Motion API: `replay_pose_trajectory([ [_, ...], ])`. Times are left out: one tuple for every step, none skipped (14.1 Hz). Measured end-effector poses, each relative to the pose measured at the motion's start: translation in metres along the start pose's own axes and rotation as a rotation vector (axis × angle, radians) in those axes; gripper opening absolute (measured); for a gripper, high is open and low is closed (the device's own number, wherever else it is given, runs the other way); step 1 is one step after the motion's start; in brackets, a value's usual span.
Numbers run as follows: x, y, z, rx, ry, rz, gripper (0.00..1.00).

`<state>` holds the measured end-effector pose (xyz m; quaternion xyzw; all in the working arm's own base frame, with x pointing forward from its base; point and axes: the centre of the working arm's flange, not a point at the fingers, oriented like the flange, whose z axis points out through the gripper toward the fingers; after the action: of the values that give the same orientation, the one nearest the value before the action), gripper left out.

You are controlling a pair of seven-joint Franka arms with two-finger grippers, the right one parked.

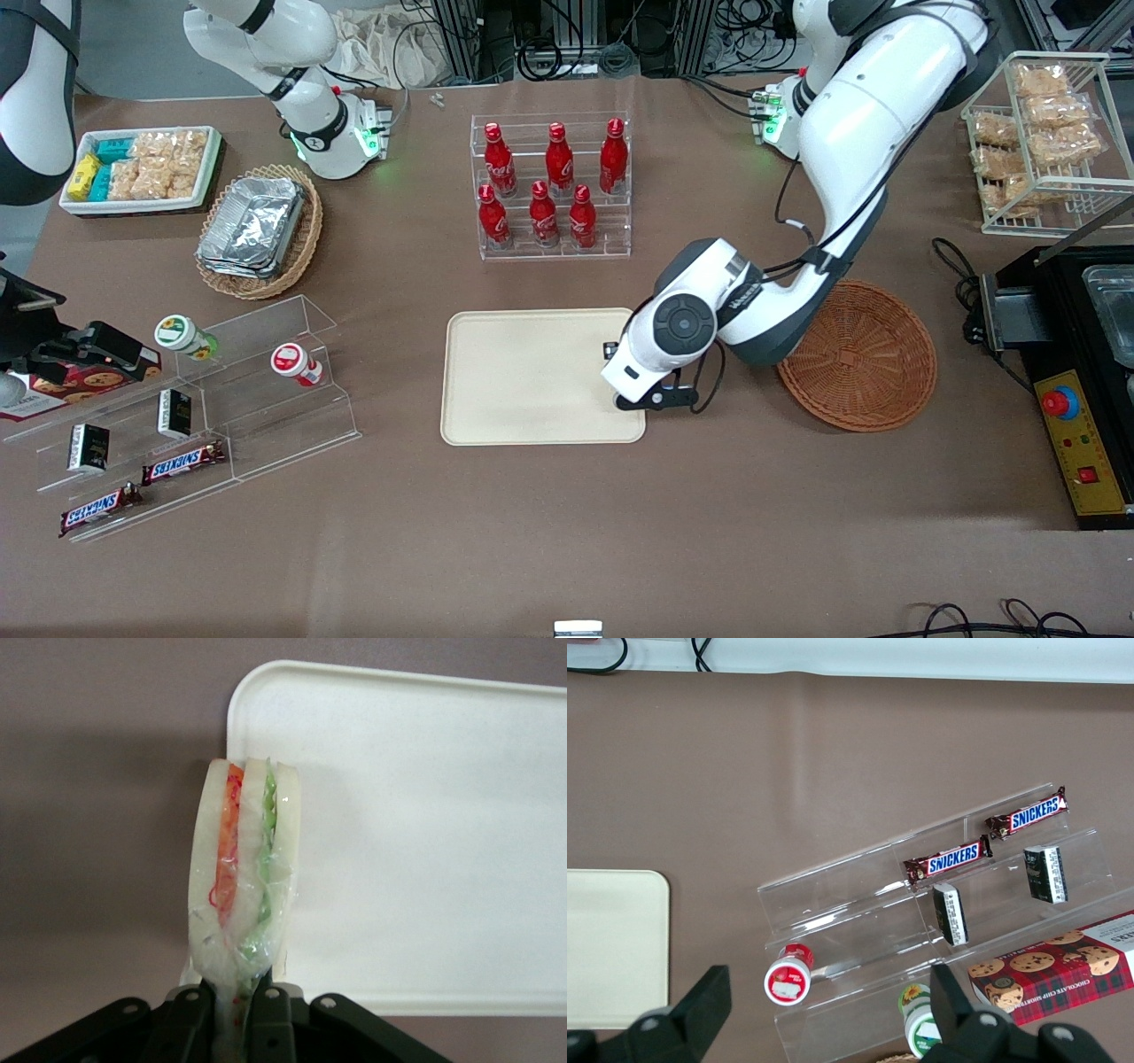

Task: Place sandwich from basket to tray

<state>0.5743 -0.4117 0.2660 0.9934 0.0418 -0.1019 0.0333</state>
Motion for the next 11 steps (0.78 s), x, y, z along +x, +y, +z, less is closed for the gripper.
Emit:
replay_pose_trajectory([
  [-0.001, 0.005, 0.011, 0.007, 0.008, -0.004, 0.16],
  [-0.003, 0.01, 0.021, 0.015, 0.014, -0.004, 0.16],
  [-0.005, 0.013, 0.028, 0.022, 0.018, 0.0, 0.16],
  [-0.007, 0.016, 0.031, 0.025, 0.02, 0.001, 0.16],
  [-0.007, 0.017, 0.032, 0.026, 0.02, 0.001, 0.16],
  [-0.007, 0.017, 0.031, 0.026, 0.021, 0.0, 0.15],
  [-0.006, 0.016, 0.031, 0.025, 0.023, -0.001, 0.15],
  [-0.005, 0.016, 0.03, 0.024, 0.025, -0.005, 0.15],
  [-0.004, 0.016, 0.029, 0.022, 0.026, -0.01, 0.15],
  [-0.004, 0.016, 0.029, 0.022, 0.027, -0.013, 0.15],
  [-0.004, 0.017, 0.029, 0.02, 0.028, -0.014, 0.15],
])
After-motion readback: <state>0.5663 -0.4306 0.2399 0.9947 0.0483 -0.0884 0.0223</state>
